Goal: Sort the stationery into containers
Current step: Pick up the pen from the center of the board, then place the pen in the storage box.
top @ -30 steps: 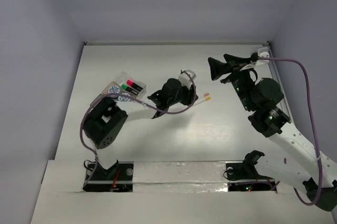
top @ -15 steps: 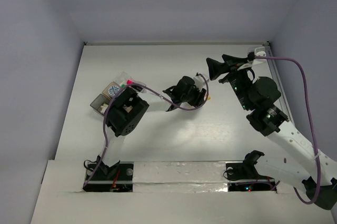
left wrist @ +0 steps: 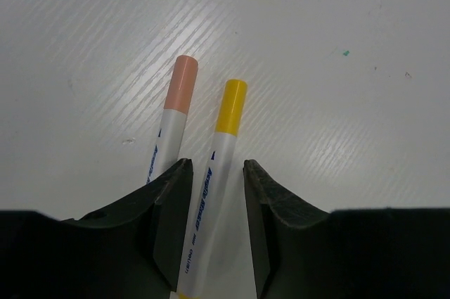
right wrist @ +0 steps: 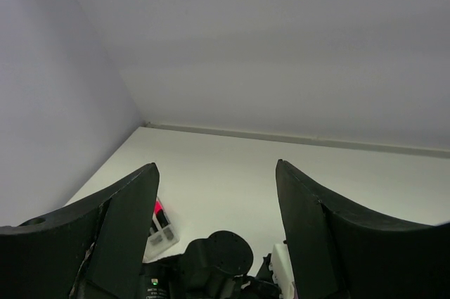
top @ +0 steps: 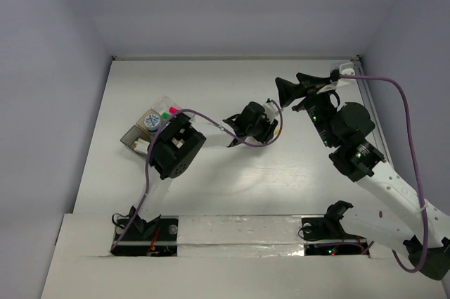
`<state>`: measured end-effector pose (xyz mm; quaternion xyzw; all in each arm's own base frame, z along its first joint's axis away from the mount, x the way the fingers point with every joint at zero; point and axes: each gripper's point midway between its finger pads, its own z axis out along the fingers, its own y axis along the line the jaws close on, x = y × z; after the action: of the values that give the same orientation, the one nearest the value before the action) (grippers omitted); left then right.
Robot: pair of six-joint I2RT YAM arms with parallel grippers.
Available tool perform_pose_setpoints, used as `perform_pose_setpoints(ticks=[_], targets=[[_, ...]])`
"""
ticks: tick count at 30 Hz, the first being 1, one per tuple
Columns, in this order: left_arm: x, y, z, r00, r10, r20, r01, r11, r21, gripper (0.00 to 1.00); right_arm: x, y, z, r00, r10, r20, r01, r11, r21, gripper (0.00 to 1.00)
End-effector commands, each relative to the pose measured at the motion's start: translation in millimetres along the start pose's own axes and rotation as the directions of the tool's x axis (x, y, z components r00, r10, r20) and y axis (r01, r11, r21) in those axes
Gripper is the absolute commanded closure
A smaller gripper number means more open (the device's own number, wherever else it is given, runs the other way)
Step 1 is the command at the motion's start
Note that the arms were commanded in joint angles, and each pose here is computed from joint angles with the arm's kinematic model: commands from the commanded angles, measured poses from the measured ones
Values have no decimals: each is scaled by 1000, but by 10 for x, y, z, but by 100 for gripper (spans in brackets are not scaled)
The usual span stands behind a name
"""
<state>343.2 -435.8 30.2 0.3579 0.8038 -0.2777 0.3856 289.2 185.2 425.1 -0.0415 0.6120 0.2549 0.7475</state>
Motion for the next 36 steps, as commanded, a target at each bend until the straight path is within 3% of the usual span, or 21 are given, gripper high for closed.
perform_pose_setpoints(ticks=[1, 6, 10, 15, 21, 25, 28, 29, 31, 33, 34, 36], targets=[[26, -76, 15, 999, 35, -20, -35, 999, -10, 68, -282, 45, 20, 998, 9, 65, -8, 1000, -10, 27], [109, -67, 18, 996, 83, -45, -85, 995, -50, 82, -281, 51, 19, 998, 11, 63, -11, 1000, -13, 27], [144, -169, -20, 991, 130, -43, -133, 987, -92, 99, -306, 52, -2, 997, 14, 70, -13, 1000, -16, 27], [-173, -262, -244, 984, 172, 55, -160, 971, -178, 100, -313, 53, -15, 997, 14, 70, -12, 1000, -17, 27], [-883, -315, -817, 950, 71, 304, -3, 976, -218, 100, -361, 34, -59, 997, 15, 81, -14, 1000, -12, 27], [-1128, -91, -1404, 875, -64, 481, 200, 950, -238, 100, -397, 20, -86, 996, 13, 90, -12, 1000, -7, 27], [-1019, 311, -1861, 782, -206, 589, 430, 862, -269, 100, -412, 25, -101, 995, 16, 94, -15, 1000, -11, 26], [-953, 448, -1990, 746, -245, 619, 498, 823, -274, 100, -408, 27, -101, 996, 17, 92, -16, 1000, -12, 26], [-676, 857, -2420, 623, -323, 712, 675, 683, -280, 100, -403, 34, -103, 996, 16, 88, -15, 1000, -16, 26], [-267, 1209, -2710, 553, -341, 760, 766, 566, -304, 100, -410, 49, -101, 996, 14, 87, -12, 1000, -23, 26], [-267, 1238, -2955, 474, -349, 808, 810, 532, -246, 100, -394, 54, -95, 997, 14, 81, -12, 1000, -25, 26], [39, 1423, -3310, 413, -310, 856, 866, 423, -265, 100, -403, 67, -98, 997, 17, 78, -14, 999, -31, 26]])
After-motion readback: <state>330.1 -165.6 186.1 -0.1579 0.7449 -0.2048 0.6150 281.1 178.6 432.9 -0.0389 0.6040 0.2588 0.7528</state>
